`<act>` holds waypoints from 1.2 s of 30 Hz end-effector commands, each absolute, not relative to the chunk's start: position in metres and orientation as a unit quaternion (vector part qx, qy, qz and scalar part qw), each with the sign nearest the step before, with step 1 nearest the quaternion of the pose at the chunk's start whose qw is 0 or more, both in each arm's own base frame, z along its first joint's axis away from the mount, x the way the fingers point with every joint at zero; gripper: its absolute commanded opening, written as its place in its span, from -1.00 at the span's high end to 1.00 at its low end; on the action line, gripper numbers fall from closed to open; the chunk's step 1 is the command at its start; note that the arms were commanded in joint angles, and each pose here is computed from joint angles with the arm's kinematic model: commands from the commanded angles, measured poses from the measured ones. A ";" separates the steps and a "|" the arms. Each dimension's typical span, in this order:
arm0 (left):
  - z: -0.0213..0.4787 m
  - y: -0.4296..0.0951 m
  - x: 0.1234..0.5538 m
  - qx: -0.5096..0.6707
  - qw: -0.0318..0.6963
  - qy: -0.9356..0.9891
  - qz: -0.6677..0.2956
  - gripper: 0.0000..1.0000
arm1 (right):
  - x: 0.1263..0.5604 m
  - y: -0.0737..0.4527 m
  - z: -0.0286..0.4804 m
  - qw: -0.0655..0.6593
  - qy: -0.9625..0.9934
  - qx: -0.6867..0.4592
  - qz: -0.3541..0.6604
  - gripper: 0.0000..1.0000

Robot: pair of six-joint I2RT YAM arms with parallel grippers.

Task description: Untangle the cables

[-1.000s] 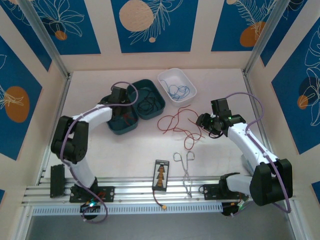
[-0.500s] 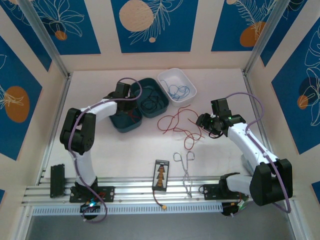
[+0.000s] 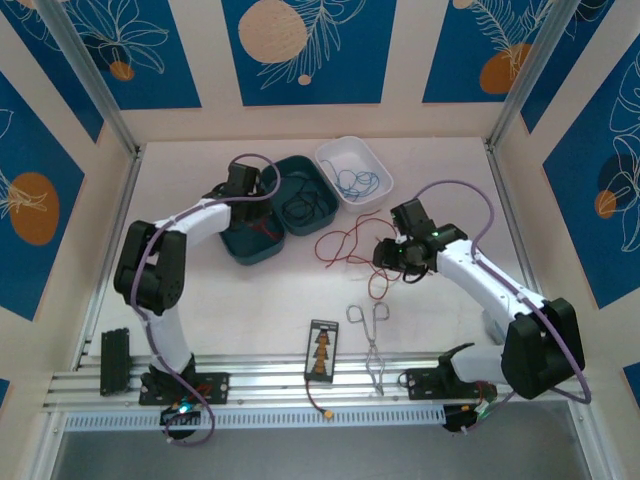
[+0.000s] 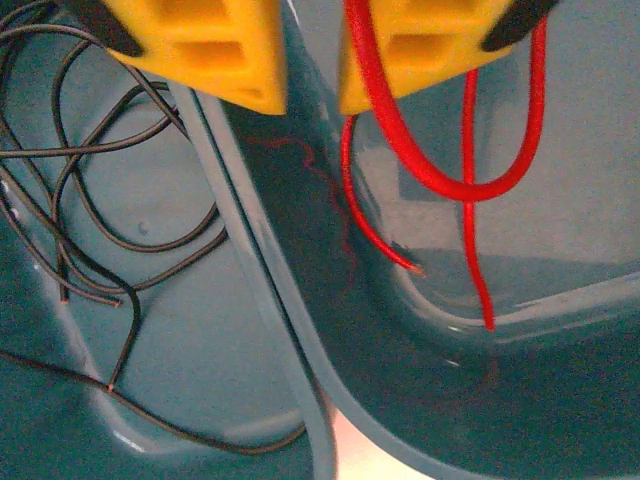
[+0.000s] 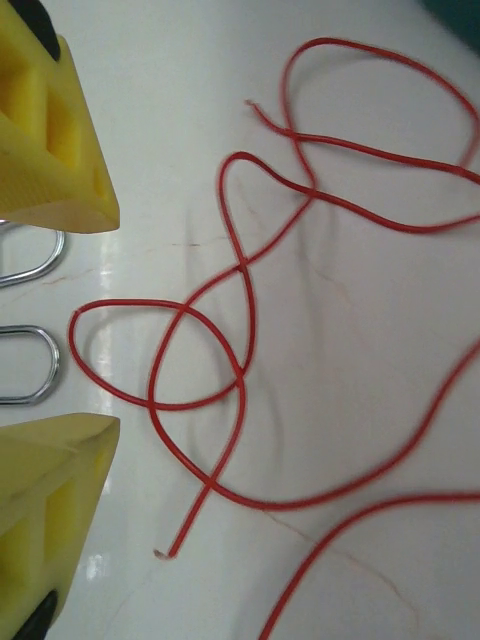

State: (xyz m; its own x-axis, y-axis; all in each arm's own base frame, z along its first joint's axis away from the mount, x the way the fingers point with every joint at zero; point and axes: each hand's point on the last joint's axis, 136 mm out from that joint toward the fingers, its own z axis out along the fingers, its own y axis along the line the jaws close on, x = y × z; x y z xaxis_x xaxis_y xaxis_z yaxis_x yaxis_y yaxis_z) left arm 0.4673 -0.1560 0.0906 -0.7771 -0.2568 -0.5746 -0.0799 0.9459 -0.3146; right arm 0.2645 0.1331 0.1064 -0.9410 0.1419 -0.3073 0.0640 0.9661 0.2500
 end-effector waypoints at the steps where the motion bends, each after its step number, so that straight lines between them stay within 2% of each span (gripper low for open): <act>1: 0.104 -0.136 0.457 -0.109 0.330 0.931 -0.108 0.50 | 0.254 0.136 0.101 0.139 0.987 0.001 0.079 -0.02; 6: 0.106 -0.120 0.445 -0.113 0.327 0.936 -0.070 0.47 | 0.245 0.146 0.088 0.107 0.992 -0.038 0.047 -0.02; 8: 0.105 -0.115 0.440 -0.115 0.326 0.937 -0.058 0.40 | 0.243 0.147 0.082 0.097 0.994 -0.043 0.036 -0.03; 12: 0.104 -0.104 0.430 -0.120 0.324 0.938 -0.037 0.18 | 0.243 0.145 0.069 0.077 0.996 -0.045 0.018 -0.07; 18: 0.110 -0.089 0.418 -0.120 0.324 0.938 -0.011 -0.34 | 0.245 0.144 0.055 0.062 0.997 -0.042 0.000 -0.08; 24: 0.149 -0.084 0.407 -0.110 0.353 0.929 -0.014 -0.71 | 0.256 0.142 0.046 0.062 0.997 -0.042 -0.012 -0.07; 30: 0.194 -0.081 0.392 -0.101 0.395 0.913 -0.032 -0.94 | 0.267 0.139 0.036 0.062 0.996 -0.044 -0.040 -0.07; 31: 0.201 -0.083 0.389 -0.099 0.403 0.909 -0.042 -1.00 | 0.268 0.140 0.035 0.060 0.997 -0.042 -0.040 -0.05; 34: 0.217 -0.088 0.380 -0.088 0.421 0.900 -0.071 -1.00 | 0.273 0.142 0.035 0.065 0.996 -0.041 -0.038 0.05; 36: 0.225 -0.089 0.374 -0.085 0.432 0.894 -0.085 -1.00 | 0.275 0.143 0.038 0.071 0.996 -0.038 -0.036 0.23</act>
